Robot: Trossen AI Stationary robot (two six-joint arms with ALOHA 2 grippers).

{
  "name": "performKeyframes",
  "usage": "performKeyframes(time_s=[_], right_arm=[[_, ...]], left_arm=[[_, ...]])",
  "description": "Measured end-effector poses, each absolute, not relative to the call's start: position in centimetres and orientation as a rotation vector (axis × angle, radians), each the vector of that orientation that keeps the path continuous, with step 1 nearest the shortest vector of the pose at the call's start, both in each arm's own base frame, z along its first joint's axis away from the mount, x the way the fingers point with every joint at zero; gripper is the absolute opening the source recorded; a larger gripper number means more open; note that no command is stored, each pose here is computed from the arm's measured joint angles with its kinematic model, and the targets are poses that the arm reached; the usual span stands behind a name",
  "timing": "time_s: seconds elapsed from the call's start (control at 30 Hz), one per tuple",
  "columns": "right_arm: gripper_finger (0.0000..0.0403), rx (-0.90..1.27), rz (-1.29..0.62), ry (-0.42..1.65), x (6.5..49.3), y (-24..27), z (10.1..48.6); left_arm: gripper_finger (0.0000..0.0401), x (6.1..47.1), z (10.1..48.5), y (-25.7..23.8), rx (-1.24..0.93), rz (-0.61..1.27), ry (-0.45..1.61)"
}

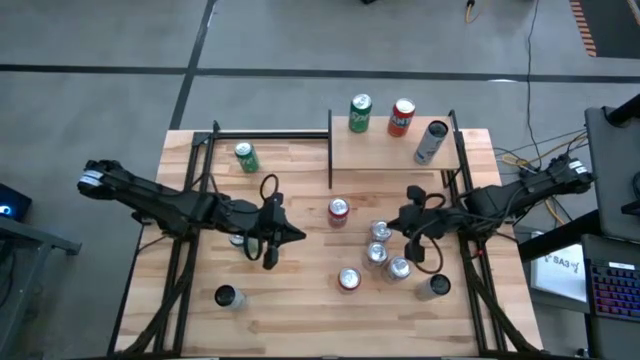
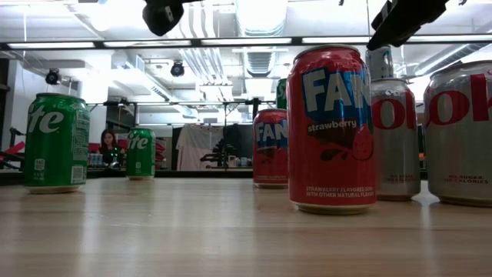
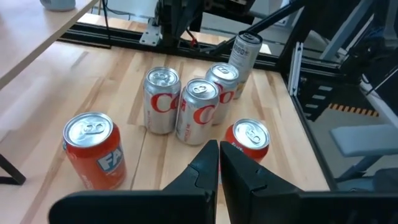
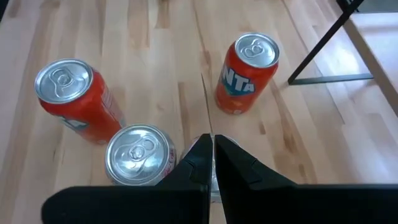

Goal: Place canned beverage on shelf
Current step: Put the top silver soda can on the shelf

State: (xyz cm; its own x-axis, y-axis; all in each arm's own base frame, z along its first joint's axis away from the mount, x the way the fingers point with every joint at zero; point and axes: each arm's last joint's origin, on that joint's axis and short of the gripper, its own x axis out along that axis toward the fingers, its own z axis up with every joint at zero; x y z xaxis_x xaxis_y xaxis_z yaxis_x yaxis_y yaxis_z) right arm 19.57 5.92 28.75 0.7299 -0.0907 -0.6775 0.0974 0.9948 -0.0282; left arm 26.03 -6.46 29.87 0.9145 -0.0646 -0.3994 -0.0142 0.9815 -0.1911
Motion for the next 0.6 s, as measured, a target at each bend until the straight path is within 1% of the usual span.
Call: performKeyframes(time_s=[0.3,0.47,0.6], right_arm=[[0.0009,-0.011,-0.139,0.735,19.64,5.82,28.74],[0.001,-0.093,-0.131,0.743,19.71,5.79,28.64],[0.0027,-0.121,-0.145,0.74,19.72,5.73,28.64]], left_arm=[[0.0,26.11,29.99,-6.47,-0.175,-0.031,0.401],[0.0,26.13,29.96,-6.48,-0.177,-0.031,0.402],[0.0,26.13,29.95,-6.48,-0.179,-0.03,0.402]])
